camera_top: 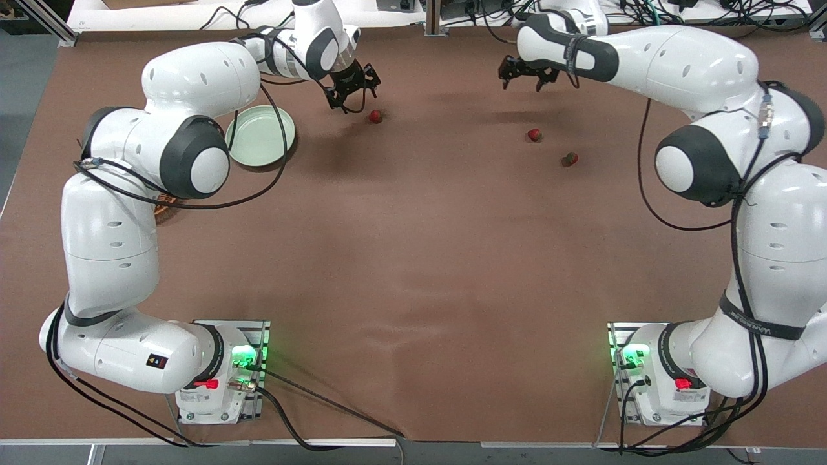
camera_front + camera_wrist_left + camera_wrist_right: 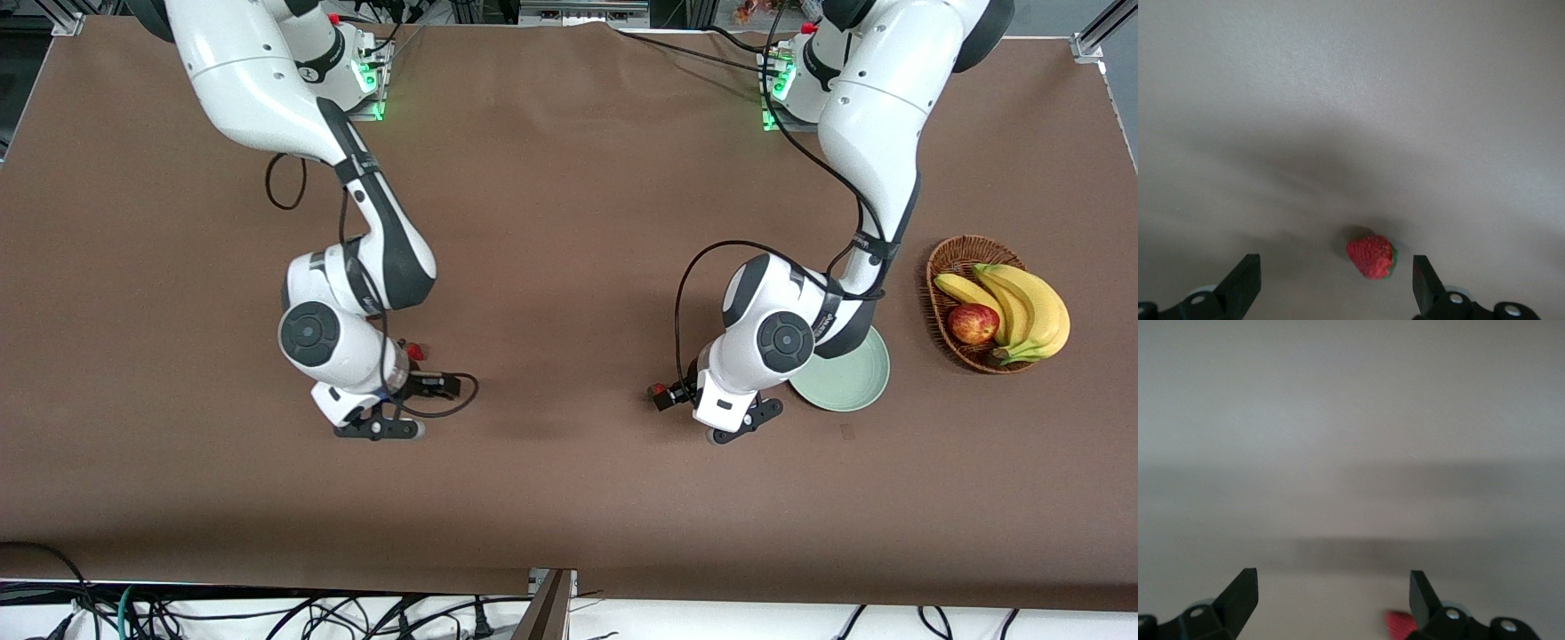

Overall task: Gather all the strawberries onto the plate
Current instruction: 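Grasp the set-down strawberry with the left gripper while the right gripper grasps another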

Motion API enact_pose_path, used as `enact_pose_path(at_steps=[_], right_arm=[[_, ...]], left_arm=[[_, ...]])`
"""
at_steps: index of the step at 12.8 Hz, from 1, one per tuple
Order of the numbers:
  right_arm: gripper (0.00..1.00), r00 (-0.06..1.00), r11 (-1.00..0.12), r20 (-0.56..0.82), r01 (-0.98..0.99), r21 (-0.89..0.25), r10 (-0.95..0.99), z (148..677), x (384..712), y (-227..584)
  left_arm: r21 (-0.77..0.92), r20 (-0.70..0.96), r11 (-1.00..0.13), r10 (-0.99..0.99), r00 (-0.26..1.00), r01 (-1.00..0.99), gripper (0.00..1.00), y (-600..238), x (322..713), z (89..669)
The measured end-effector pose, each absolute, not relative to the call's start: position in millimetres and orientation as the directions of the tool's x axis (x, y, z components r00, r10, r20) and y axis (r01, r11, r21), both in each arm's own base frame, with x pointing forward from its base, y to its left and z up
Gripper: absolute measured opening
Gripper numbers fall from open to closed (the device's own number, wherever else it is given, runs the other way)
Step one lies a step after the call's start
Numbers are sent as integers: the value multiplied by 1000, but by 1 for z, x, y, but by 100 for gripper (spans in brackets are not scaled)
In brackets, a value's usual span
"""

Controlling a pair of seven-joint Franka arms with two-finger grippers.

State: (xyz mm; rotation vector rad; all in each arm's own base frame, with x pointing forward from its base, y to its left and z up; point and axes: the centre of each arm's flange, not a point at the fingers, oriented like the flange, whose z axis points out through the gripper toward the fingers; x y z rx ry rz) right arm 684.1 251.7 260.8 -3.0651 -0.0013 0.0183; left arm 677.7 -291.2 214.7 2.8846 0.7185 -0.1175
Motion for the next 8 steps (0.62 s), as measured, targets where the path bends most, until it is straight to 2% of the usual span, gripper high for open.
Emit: enact_pose_path(at_steps=[4, 8], right_arm=[[100, 996, -999, -79, 27, -43, 30, 228, 633, 218], [98, 996, -998, -79, 41, -38, 44, 207, 612, 222]], left_arm=[[121, -84, -887, 438, 895, 445, 100, -305, 672, 209], [41, -4, -904, 425, 905, 425, 100, -326, 661, 203]])
